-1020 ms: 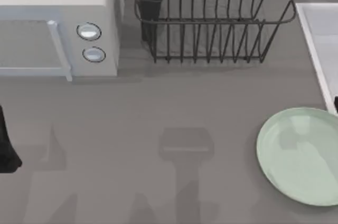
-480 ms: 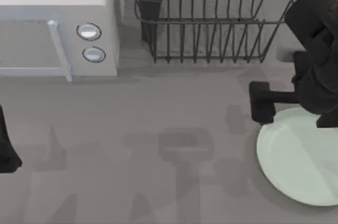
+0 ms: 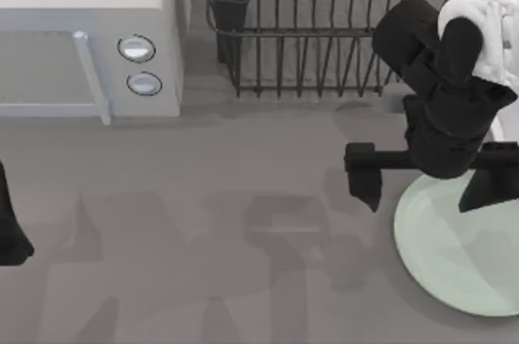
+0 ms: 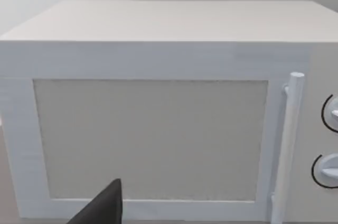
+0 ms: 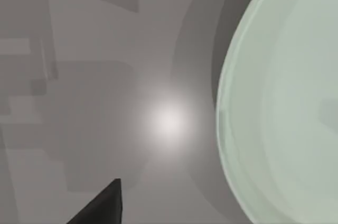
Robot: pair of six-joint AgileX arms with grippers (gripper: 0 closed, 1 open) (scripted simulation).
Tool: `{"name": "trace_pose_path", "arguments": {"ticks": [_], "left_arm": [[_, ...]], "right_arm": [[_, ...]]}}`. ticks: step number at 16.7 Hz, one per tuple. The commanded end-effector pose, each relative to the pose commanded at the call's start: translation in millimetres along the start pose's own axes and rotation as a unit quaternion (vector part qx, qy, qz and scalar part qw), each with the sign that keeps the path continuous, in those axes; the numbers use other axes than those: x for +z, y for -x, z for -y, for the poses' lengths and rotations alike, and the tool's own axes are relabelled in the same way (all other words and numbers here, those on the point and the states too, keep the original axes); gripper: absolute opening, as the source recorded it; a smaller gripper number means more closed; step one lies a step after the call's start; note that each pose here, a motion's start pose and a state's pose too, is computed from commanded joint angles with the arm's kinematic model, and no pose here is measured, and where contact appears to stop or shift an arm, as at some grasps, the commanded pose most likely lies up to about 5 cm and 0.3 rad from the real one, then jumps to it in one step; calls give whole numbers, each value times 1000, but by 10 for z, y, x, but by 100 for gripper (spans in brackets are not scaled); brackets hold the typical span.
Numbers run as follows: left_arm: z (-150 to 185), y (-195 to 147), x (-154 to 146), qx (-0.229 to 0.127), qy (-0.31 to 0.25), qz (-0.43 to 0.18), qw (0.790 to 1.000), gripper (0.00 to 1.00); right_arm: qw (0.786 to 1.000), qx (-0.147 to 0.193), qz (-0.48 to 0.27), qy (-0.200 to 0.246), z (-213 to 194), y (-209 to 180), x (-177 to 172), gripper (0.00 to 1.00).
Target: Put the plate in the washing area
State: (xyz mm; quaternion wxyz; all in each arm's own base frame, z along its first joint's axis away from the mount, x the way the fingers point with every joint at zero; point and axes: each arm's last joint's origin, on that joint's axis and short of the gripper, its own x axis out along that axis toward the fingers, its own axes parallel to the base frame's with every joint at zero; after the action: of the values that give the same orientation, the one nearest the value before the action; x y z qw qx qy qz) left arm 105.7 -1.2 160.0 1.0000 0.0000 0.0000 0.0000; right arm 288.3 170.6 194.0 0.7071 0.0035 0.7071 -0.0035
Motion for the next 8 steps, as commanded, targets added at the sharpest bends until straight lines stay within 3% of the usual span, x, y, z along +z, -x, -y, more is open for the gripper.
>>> {"name": "trace_pose_path", "arguments": {"ticks": [4, 8], "left_arm": [[0, 0, 0, 0, 0, 0, 1000, 100], [0, 0, 0, 0, 0, 0, 1000, 100]], "right_arm": [[1000, 0, -1, -2, 14, -53, 8, 100], [1000, 1, 2, -1, -13, -459, 43, 100]]}}
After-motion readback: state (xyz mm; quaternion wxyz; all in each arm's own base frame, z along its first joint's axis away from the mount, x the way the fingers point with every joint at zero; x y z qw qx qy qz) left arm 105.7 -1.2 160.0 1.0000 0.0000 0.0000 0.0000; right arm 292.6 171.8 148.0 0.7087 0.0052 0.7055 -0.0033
